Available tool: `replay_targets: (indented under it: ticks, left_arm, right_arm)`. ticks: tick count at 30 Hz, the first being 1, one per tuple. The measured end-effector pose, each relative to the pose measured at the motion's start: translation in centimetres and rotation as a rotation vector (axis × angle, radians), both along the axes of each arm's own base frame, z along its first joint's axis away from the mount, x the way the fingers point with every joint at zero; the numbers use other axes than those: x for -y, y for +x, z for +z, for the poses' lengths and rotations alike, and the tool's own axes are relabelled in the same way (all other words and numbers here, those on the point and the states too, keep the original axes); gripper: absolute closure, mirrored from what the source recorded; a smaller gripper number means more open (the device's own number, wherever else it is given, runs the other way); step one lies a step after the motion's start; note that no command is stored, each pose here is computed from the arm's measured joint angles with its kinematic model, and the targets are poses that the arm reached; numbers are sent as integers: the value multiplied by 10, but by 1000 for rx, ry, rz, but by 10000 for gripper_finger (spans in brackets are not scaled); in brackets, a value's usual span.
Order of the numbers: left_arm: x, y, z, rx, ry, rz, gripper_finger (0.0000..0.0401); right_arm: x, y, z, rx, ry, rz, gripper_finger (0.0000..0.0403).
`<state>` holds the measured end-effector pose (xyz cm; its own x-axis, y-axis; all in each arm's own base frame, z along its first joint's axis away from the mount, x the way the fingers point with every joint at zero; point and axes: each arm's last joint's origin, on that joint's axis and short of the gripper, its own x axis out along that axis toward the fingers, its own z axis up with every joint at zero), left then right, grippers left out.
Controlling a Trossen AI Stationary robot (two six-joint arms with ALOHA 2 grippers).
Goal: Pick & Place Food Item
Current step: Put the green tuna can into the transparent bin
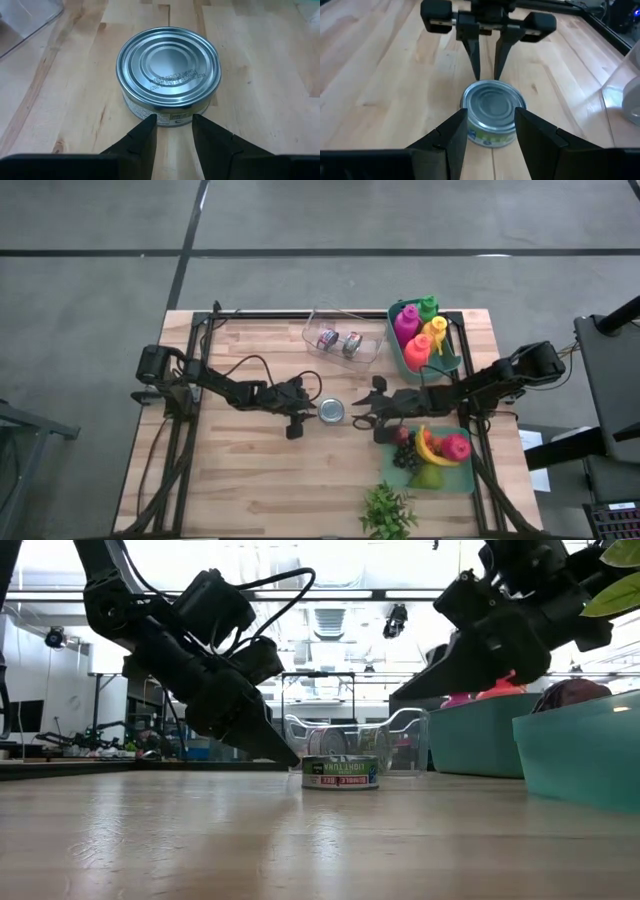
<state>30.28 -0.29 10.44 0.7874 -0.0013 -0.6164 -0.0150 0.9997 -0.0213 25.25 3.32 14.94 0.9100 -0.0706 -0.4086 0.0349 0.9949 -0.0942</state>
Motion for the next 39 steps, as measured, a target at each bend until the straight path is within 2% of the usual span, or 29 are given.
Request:
replay_targets:
  ticks: [11, 20, 24, 26, 32, 36, 39]
  left_arm:
    - [0, 0, 0, 0, 2, -1, 272]
    - [0, 0, 0, 0, 2, -1, 272]
    - [0, 0, 0, 0, 2, -1, 272]
    - [0, 0, 0, 0, 2, -1, 272]
    - [0, 3, 3, 18, 6, -4, 272]
    - [0, 4, 4, 29, 8, -6, 272]
    - [0, 4, 4, 28, 8, -6, 272]
  right_arm:
    - [1, -5, -6, -20, 20, -11, 251]
    - [1, -5, -7, -22, 24, -12, 338]
    - [1, -8, -11, -70, 17, -15, 361]
    - [2, -11, -16, -108, 11, -29, 364]
    - [6, -8, -28, -123, 18, -173, 364]
    - [7, 0, -42, -152, 12, -182, 365]
    - [7, 6, -52, -202, -49, -155, 365]
